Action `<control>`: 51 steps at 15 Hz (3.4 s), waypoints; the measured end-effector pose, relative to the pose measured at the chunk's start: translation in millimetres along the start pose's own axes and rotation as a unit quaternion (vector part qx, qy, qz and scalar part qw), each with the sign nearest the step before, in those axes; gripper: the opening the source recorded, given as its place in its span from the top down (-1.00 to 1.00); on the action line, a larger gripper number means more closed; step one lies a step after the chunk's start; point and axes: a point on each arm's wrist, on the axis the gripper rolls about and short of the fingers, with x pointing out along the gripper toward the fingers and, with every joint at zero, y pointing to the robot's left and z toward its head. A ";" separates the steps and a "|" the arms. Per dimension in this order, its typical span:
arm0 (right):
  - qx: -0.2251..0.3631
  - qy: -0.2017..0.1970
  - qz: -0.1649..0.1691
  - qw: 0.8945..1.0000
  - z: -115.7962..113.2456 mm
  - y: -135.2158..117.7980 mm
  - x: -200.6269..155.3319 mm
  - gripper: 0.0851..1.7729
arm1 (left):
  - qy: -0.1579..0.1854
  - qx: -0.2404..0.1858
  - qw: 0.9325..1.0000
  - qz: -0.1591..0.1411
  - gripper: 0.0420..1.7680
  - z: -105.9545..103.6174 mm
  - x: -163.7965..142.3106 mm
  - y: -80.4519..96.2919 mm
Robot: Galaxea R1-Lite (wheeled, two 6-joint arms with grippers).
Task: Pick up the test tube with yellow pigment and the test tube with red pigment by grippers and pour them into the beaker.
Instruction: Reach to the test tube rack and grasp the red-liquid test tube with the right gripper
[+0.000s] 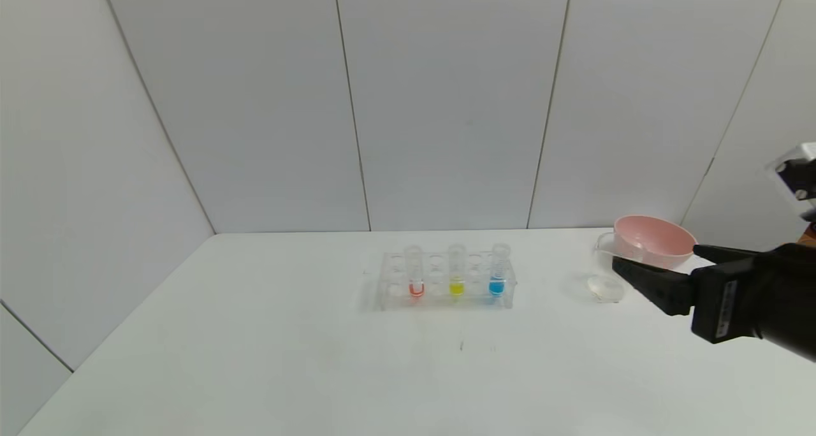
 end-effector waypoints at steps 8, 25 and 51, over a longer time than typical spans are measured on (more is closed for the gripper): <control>0.007 0.037 0.027 0.999 -14.4 86.1 33.6 -0.93 | 0.000 0.000 1.000 0.000 -0.94 0.0 0.0 0.0; 0.014 0.060 0.017 0.998 -55.2 212.8 154.5 -0.93 | 0.000 0.000 1.000 0.000 -0.94 0.0 0.0 0.0; -0.012 0.017 -0.073 0.997 -75.8 210.8 293.9 -0.93 | 0.000 0.000 1.000 0.000 -0.94 0.0 0.0 0.0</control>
